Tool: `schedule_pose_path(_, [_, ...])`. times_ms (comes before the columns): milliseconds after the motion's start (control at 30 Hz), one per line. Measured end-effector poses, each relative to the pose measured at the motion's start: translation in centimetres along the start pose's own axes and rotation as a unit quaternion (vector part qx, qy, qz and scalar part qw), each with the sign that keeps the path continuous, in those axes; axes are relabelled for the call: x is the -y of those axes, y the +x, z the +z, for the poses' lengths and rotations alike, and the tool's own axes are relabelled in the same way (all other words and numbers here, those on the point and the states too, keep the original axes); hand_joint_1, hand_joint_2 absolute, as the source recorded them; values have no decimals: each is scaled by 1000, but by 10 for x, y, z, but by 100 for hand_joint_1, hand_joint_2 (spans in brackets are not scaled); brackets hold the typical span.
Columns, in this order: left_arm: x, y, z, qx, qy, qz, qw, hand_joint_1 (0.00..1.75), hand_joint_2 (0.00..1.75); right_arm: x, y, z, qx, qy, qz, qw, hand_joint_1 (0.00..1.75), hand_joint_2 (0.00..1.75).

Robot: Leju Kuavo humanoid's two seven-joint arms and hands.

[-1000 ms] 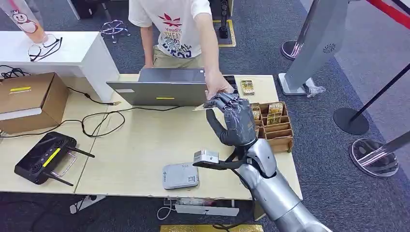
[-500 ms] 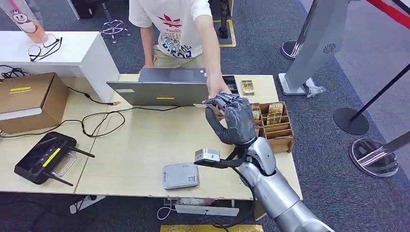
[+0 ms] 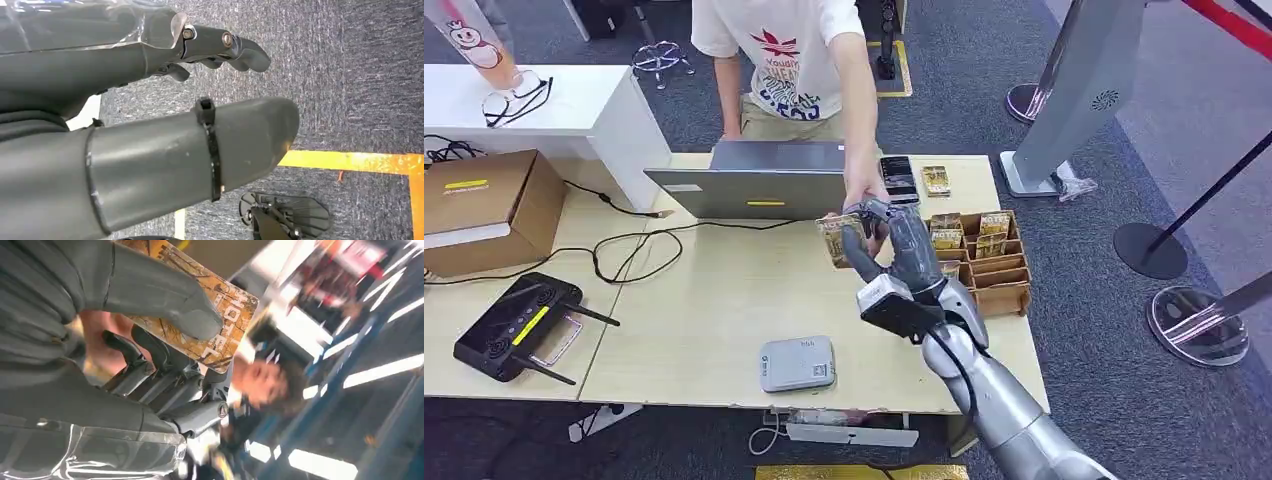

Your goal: Pass the card to the sensor for recognition and then transmit it.

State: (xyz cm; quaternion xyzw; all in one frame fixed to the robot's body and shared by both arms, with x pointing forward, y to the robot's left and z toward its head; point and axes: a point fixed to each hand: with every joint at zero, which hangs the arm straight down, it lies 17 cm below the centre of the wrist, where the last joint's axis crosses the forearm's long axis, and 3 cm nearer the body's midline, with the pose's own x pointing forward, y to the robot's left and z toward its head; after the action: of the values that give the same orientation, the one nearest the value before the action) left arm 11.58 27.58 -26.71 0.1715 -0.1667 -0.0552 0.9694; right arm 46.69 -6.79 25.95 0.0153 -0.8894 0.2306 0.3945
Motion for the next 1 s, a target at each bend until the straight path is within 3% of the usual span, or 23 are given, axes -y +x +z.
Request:
schedule_pose_path(133, [1,0,0,0,-1,0,1000,0,0,-7,9,-2,-7,19,-102,995,175,175])
schedule_pose_path(333, [1,-1,0,-1,-4,1,1000,0,0,-22,19,1,-25,58,-262,963,175,175])
schedule_pose_path(733, [2,0,0,0,-7,-1,1000,0,0,-52,18,15,-51,106,-296,948,175,175])
schedule_pose_path(1000, [3,2,0,0,-8,-6,1000,0,0,-92,-5,37,-106,154,-299,936,175,175])
